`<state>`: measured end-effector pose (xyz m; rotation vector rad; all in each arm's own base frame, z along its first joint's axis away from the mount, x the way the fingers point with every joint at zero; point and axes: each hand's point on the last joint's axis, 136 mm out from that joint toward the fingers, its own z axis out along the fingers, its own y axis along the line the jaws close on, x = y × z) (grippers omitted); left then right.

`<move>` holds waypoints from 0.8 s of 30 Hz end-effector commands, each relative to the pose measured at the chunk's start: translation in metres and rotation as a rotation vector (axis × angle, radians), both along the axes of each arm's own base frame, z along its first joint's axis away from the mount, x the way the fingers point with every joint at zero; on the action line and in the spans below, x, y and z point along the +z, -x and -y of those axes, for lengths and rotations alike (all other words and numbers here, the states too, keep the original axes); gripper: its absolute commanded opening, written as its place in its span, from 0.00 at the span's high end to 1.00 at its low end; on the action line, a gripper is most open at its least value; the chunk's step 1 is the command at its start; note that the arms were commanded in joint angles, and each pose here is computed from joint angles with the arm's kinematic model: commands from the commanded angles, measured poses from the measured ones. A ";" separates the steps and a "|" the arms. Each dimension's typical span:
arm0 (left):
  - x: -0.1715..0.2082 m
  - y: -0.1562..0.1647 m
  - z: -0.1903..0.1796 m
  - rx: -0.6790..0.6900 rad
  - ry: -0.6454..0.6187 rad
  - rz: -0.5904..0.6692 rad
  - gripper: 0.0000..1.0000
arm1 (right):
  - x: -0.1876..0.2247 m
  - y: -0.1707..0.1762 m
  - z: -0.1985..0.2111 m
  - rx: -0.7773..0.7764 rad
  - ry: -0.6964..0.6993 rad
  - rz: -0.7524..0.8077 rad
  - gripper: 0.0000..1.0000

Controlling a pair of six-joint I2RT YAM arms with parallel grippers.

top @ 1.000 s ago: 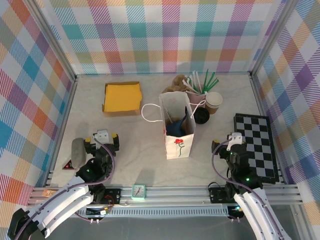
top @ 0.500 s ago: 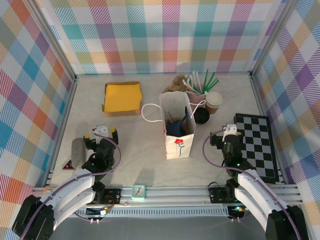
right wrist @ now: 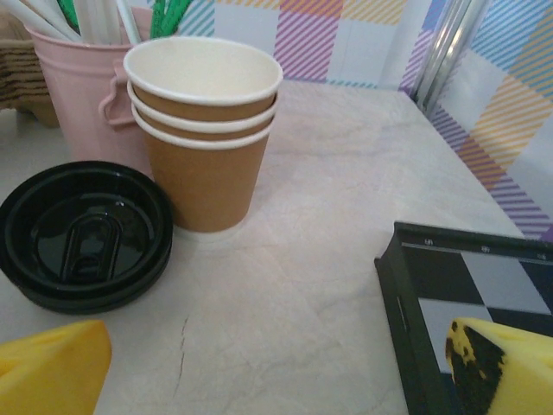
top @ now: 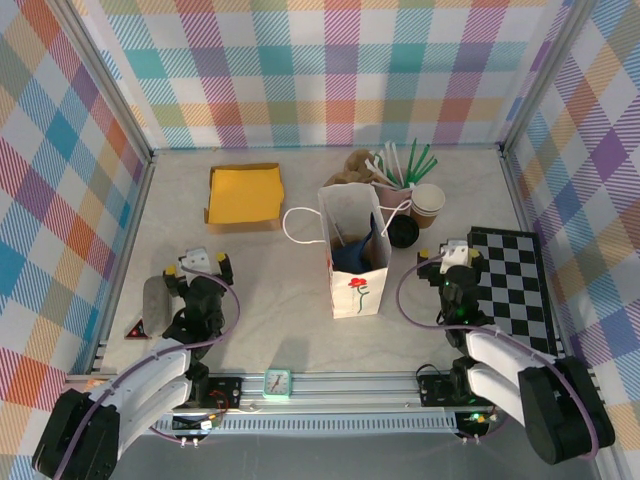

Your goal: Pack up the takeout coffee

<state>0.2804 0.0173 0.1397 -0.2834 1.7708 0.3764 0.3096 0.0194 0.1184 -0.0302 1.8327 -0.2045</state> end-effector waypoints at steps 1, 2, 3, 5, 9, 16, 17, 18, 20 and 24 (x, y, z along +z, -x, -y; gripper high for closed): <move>0.006 -0.005 -0.002 -0.003 0.021 0.047 0.00 | 0.023 -0.008 -0.002 0.012 0.006 0.108 0.01; 0.005 -0.006 -0.003 -0.002 0.021 0.047 0.00 | 0.023 -0.009 -0.002 0.012 0.006 0.112 0.01; 0.005 -0.006 -0.003 -0.002 0.022 0.047 0.00 | 0.023 -0.010 -0.002 0.011 0.004 0.116 0.01; 0.005 -0.008 -0.003 -0.002 0.024 0.051 0.00 | 0.023 -0.012 -0.001 0.009 0.000 0.124 0.01; 0.006 -0.009 -0.002 -0.013 0.029 0.067 0.00 | 0.022 -0.017 -0.003 0.022 -0.002 0.120 0.01; 0.006 -0.012 -0.002 -0.009 0.031 0.080 0.00 | 0.022 -0.021 -0.003 0.033 -0.017 0.124 0.01; 0.005 -0.012 -0.002 -0.010 0.032 0.082 0.00 | 0.022 -0.022 -0.003 0.037 -0.020 0.124 0.01; 0.005 -0.013 -0.003 -0.007 0.034 0.084 0.00 | 0.021 -0.023 -0.004 0.040 -0.021 0.126 0.01; 0.005 -0.014 -0.006 0.004 0.036 0.090 0.00 | 0.021 -0.025 -0.003 0.038 -0.025 0.134 0.01; 0.004 -0.018 -0.008 0.013 0.041 0.099 0.00 | 0.022 -0.030 -0.002 0.032 -0.024 0.149 0.01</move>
